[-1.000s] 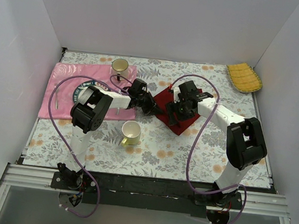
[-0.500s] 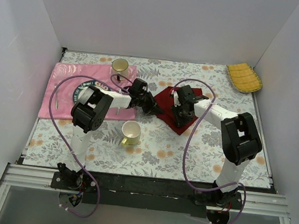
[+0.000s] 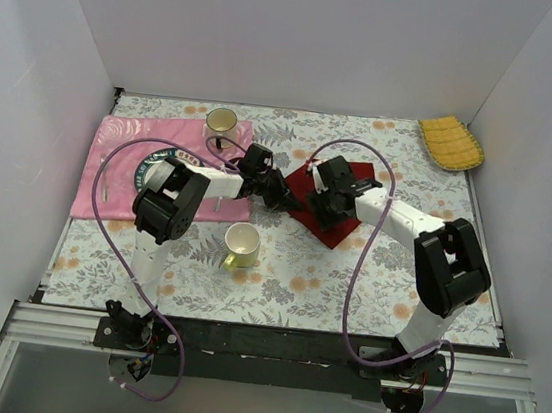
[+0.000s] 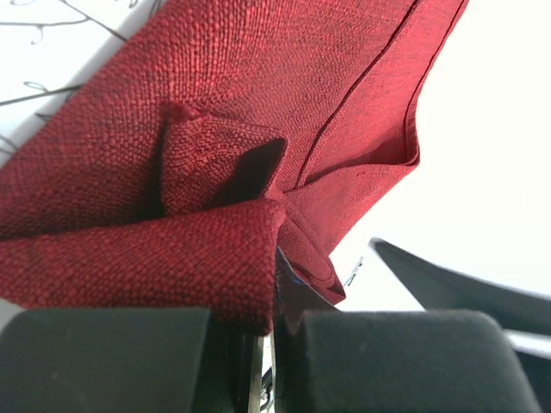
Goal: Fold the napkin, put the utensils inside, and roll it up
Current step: Roll the napkin with the utensil
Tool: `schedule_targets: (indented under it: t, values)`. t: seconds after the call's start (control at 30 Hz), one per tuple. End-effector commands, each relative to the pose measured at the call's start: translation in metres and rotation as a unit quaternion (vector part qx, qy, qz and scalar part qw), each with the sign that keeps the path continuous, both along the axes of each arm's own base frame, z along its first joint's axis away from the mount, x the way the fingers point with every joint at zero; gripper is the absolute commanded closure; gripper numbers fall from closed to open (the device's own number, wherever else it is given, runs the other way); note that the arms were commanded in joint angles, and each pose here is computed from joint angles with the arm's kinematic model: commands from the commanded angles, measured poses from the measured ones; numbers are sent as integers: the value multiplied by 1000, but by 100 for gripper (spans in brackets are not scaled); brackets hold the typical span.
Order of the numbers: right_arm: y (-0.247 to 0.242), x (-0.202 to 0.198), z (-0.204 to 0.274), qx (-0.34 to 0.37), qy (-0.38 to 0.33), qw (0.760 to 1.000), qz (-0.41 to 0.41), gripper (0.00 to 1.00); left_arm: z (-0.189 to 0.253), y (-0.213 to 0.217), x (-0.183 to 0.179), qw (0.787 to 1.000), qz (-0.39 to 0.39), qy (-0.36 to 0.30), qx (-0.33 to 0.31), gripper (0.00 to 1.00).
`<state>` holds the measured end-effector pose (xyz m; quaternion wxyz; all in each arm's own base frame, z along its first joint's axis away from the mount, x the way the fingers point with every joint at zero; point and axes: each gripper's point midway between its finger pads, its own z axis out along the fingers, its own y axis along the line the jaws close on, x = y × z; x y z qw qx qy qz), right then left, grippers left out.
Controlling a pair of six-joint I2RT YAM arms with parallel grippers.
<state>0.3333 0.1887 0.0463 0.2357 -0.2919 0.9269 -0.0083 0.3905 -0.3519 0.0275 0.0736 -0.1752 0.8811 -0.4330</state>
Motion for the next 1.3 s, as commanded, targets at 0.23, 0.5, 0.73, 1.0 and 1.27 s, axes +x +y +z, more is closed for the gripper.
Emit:
schedule_targets:
  t: [0.23, 0.5, 0.73, 1.0, 1.27]
  values:
    - [73, -6, 50, 52, -137, 974, 173, 33, -69, 28, -23, 993, 9, 65, 97, 100]
    - [77, -2, 16, 30, -108, 979, 170, 54, -65, 29, -23, 993, 9, 61, 98, 100]
    - [81, -3, 3, 31, -97, 978, 181, 49, -66, 30, -24, 993, 9, 63, 99, 100]
    - [74, -3, -14, 19, -89, 980, 175, 51, -65, 28, -24, 993, 6, 63, 95, 100]
    - [48, -2, -44, -28, -74, 987, 138, 54, -63, 29, -23, 994, 4, 61, 92, 100]
